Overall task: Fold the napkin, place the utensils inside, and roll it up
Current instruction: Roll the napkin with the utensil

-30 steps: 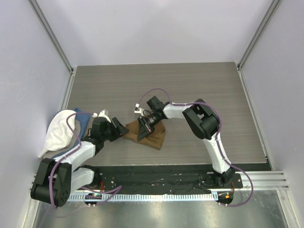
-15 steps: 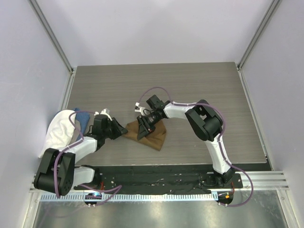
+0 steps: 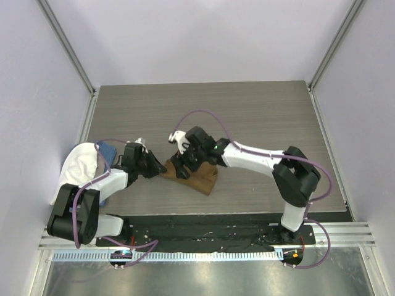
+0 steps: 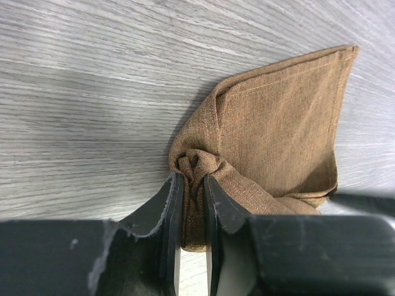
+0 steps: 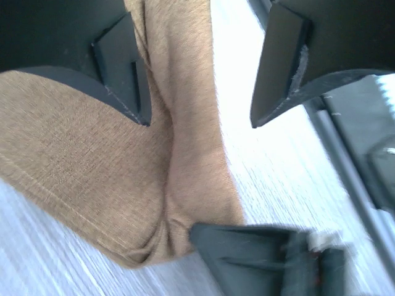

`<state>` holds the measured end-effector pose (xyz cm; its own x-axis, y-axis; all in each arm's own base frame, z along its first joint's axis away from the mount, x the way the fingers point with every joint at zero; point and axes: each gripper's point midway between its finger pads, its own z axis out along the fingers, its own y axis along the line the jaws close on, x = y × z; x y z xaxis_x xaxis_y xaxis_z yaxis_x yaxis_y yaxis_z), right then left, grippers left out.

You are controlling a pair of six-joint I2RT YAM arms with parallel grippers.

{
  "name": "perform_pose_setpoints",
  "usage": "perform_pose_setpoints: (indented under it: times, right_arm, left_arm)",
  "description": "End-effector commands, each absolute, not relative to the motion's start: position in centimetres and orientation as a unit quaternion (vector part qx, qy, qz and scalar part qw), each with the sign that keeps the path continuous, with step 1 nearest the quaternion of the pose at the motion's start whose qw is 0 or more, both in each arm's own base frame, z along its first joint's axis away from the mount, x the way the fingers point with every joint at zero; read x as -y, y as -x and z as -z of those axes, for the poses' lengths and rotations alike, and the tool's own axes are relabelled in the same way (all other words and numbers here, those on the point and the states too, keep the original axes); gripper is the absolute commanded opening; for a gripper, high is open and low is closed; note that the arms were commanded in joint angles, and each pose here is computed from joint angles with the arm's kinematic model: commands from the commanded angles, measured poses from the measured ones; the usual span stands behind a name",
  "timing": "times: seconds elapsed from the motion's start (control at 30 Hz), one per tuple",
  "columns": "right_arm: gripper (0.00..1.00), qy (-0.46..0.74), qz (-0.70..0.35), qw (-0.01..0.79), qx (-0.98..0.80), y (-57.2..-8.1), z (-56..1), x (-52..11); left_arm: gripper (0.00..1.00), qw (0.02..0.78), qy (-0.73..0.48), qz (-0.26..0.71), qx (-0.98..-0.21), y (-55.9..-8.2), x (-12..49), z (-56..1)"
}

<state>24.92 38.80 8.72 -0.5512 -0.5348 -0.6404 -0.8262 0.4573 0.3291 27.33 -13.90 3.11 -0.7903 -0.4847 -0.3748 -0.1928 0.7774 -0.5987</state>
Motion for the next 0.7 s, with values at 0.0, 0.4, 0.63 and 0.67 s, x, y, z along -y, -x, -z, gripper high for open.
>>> perform_pose_setpoints:
  times: [0.0,0.4,0.63,0.67]
  right_arm:
    - [0.76,0.467,-0.175,0.402,-0.768,-26.1,-11.1,-39.3]
    - [0.77,0.528,-0.040,0.429,-0.732,-24.7,-6.7,-39.8]
    - [0.67,0.536,-0.037,0.385,-0.751,-24.6,-4.2,-39.4]
    - [0.65,0.531,-0.043,0.378,-0.757,-24.8,-3.9,-39.3]
  left_arm:
    - [0.21,0.239,0.169,0.265,-0.919,-26.9,14.0,-3.2]
    - [0.21,0.210,0.167,0.258,-0.928,-26.5,14.1,-2.9]
    - [0.21,0.205,0.164,0.260,-0.929,-26.4,14.2,-2.7]
    - [0.21,0.207,0.161,0.262,-0.929,-26.5,14.3,-2.9]
